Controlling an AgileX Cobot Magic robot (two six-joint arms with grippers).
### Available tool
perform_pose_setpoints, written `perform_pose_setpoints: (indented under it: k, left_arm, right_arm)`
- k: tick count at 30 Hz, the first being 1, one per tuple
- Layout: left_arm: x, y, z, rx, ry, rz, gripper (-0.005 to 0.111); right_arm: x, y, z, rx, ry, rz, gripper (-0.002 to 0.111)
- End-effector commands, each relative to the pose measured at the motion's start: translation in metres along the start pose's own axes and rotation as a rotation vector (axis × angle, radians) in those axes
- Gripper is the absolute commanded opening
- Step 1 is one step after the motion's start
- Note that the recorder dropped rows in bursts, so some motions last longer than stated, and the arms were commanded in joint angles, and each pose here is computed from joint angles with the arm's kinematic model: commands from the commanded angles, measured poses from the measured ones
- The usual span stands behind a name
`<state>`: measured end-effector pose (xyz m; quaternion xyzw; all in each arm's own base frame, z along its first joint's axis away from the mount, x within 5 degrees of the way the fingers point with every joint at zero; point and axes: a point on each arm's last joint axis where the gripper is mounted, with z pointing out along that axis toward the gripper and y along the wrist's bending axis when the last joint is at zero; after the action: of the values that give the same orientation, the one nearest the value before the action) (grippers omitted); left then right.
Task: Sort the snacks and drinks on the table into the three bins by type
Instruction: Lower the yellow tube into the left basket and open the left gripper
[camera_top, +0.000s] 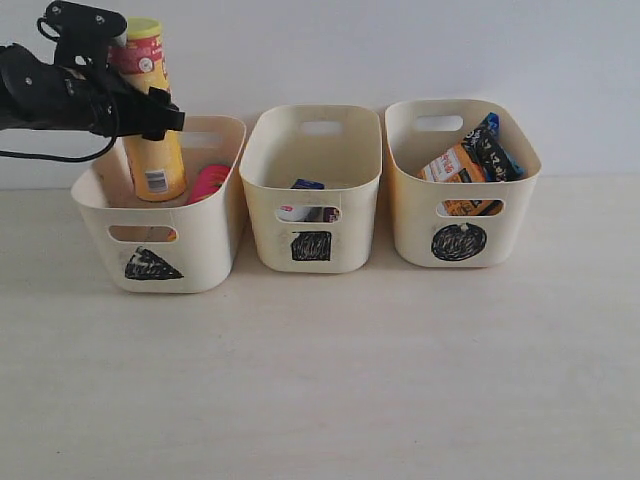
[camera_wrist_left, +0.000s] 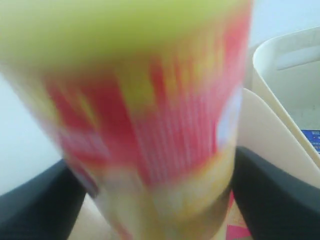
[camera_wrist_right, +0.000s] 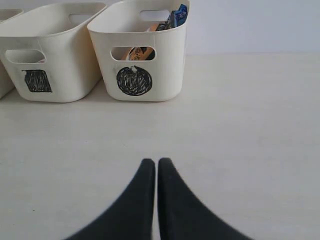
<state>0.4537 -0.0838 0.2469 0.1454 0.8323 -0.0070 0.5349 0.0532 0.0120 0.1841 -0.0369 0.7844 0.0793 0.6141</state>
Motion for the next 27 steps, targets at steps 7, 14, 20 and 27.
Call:
perform_pose_setpoints:
  k: [7,14,20,27]
  left_arm:
    - [-0.008,0.002,-0.008,-0.005,-0.021,-0.008,0.086]
    - [-0.041,0.008,-0.039,-0.027,-0.127,-0.008,0.063]
    - [-0.062,0.012,-0.063,-0.041,-0.201,-0.008,0.055]
    - [-0.069,0.012,-0.074,-0.035,-0.208,-0.004,0.057]
  right_arm:
    - [-0.001,0.0,0.0,-0.001,-0.009,-0.002,0.0]
    - [-0.001,0.0,0.0,-0.001,-0.009,-0.002,0.0]
    - [-0.001,0.0,0.0,-0.001,-0.009,-0.002,0.0]
    - [-0.001,0.0,0.0,-0.001,-0.009,-0.002,0.0]
